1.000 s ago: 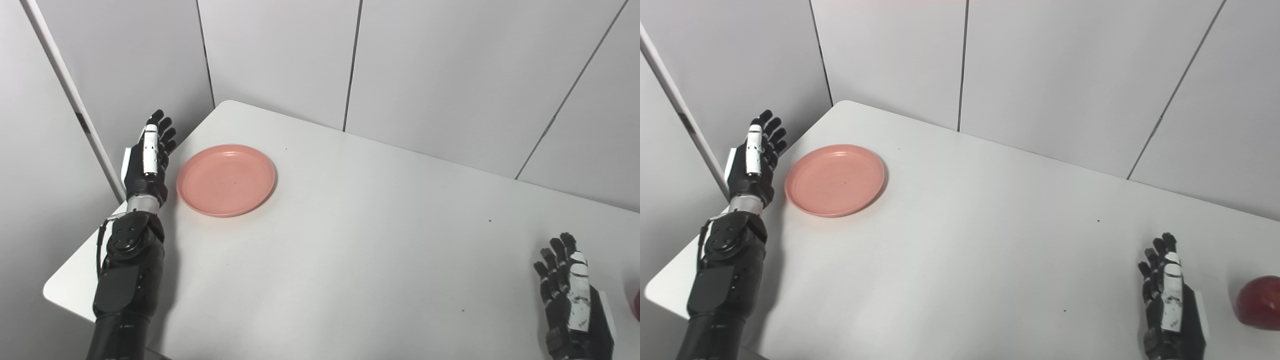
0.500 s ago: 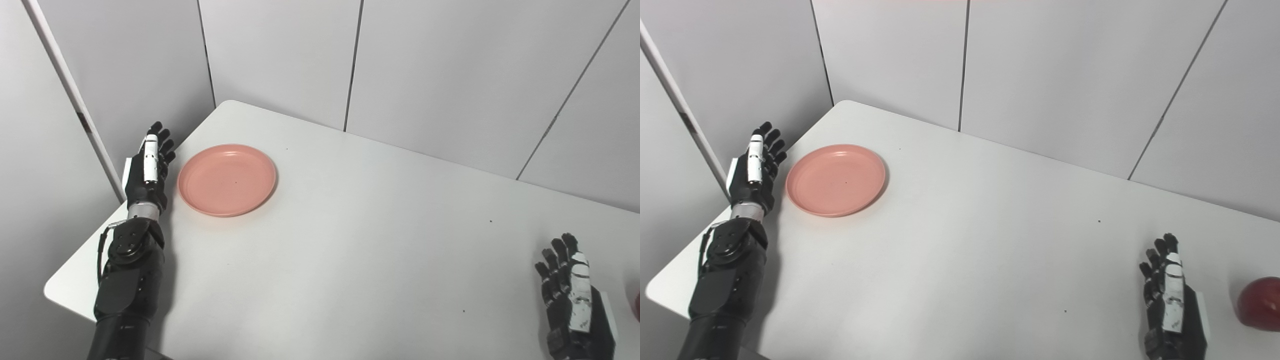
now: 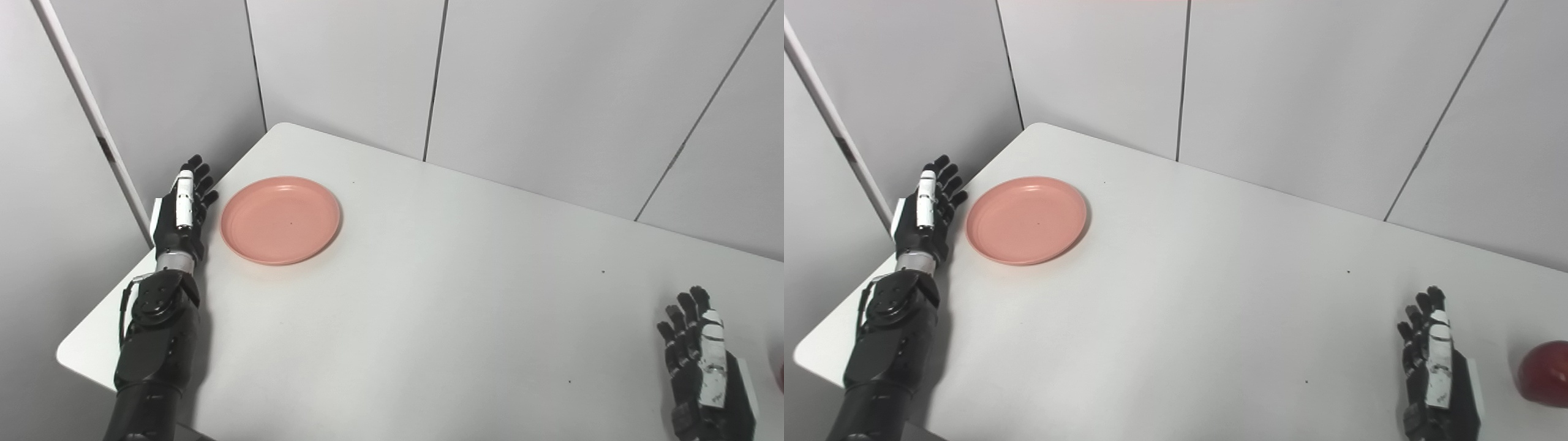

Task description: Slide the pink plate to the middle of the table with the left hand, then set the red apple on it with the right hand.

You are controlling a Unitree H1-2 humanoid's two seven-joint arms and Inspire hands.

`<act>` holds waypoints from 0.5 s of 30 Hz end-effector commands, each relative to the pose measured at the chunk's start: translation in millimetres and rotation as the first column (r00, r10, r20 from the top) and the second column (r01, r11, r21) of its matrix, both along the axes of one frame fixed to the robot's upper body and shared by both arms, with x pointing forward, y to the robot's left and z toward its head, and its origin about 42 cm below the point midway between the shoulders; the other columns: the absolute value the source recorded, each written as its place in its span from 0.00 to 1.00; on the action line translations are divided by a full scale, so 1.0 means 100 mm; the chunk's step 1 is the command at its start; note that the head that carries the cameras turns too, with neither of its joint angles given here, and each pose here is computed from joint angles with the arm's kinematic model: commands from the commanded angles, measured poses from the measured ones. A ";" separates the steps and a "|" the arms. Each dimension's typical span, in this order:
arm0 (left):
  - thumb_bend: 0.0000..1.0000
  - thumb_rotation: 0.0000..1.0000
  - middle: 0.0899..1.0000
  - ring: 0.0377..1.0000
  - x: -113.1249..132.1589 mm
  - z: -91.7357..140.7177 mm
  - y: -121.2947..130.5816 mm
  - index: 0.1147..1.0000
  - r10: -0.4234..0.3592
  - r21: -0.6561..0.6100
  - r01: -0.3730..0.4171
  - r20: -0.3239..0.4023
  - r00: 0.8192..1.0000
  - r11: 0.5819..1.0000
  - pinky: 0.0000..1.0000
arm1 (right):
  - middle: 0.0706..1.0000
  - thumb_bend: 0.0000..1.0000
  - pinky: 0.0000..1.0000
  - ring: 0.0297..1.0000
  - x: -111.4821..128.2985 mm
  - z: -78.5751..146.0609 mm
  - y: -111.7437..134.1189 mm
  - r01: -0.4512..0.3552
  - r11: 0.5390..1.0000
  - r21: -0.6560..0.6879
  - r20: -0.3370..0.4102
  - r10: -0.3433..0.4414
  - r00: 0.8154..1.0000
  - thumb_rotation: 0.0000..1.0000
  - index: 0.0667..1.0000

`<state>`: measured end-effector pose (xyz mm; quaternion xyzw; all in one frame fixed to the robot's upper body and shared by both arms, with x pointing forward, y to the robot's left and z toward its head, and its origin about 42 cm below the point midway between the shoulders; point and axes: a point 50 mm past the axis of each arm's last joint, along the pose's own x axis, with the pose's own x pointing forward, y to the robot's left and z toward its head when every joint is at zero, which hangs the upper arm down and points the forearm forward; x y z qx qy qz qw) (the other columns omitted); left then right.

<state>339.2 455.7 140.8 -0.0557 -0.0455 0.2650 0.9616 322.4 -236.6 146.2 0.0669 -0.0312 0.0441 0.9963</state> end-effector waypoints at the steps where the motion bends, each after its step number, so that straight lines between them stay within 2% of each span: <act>1: 0.31 0.97 0.89 0.90 0.10 0.15 0.08 0.84 0.001 0.036 -0.003 0.057 0.998 0.999 0.87 | 1.00 0.16 1.00 1.00 0.04 0.16 -0.01 0.000 1.000 -0.003 0.062 0.000 0.998 1.00 1.00; 7: 0.32 0.98 0.89 0.90 0.14 0.12 0.08 0.84 -0.020 0.006 0.020 0.059 0.998 1.000 0.88 | 1.00 0.17 1.00 1.00 0.04 0.15 -0.01 -0.005 1.000 -0.007 0.066 0.005 0.998 1.00 1.00; 13: 0.32 0.92 0.88 0.89 0.21 0.14 0.02 0.82 -0.043 -0.004 0.043 0.040 0.998 0.999 0.87 | 1.00 0.16 1.00 1.00 0.04 0.16 0.00 -0.001 1.000 0.002 0.054 0.001 0.999 1.00 1.00; 15: 0.32 0.98 0.90 0.91 0.25 0.16 -0.01 0.85 -0.068 -0.018 0.068 0.041 0.997 0.997 0.91 | 1.00 0.16 1.00 1.00 0.04 0.16 0.00 -0.001 1.000 0.000 0.056 0.001 0.998 1.00 1.00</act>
